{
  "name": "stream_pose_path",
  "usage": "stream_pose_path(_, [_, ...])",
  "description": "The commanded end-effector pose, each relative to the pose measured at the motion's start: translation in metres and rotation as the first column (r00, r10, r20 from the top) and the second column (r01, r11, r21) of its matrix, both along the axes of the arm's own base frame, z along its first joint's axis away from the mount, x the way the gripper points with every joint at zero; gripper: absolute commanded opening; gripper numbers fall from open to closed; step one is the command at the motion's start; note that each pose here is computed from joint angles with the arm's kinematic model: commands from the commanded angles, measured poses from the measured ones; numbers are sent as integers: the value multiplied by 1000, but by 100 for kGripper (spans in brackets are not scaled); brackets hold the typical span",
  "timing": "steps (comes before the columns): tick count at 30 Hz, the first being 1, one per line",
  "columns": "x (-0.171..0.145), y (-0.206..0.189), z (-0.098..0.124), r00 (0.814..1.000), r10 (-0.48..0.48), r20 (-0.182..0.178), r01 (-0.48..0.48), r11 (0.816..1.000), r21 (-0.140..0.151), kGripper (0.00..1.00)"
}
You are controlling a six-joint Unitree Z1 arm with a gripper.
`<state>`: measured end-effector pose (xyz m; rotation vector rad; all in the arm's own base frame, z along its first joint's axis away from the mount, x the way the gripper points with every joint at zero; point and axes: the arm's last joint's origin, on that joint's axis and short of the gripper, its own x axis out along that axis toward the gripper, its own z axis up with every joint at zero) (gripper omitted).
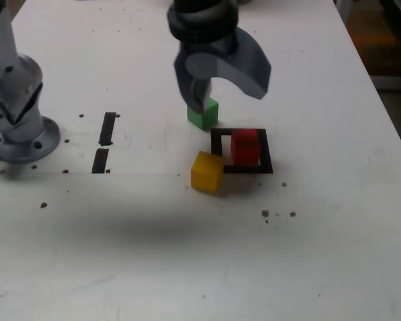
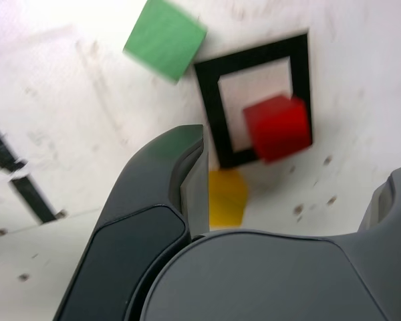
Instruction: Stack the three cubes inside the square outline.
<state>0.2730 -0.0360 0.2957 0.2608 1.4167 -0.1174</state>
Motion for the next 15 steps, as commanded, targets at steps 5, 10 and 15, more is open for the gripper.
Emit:
stream_pose_path(5, [-17,-28,3,994,-109,-13,109,994,-16,91])
stream_pose_path(10, [-25,-46,-7,984,-172,-55,170,984,-51,91])
stream_pose_path(15, [-23,-55,-25,976,-193,-104,186,980,-77,91])
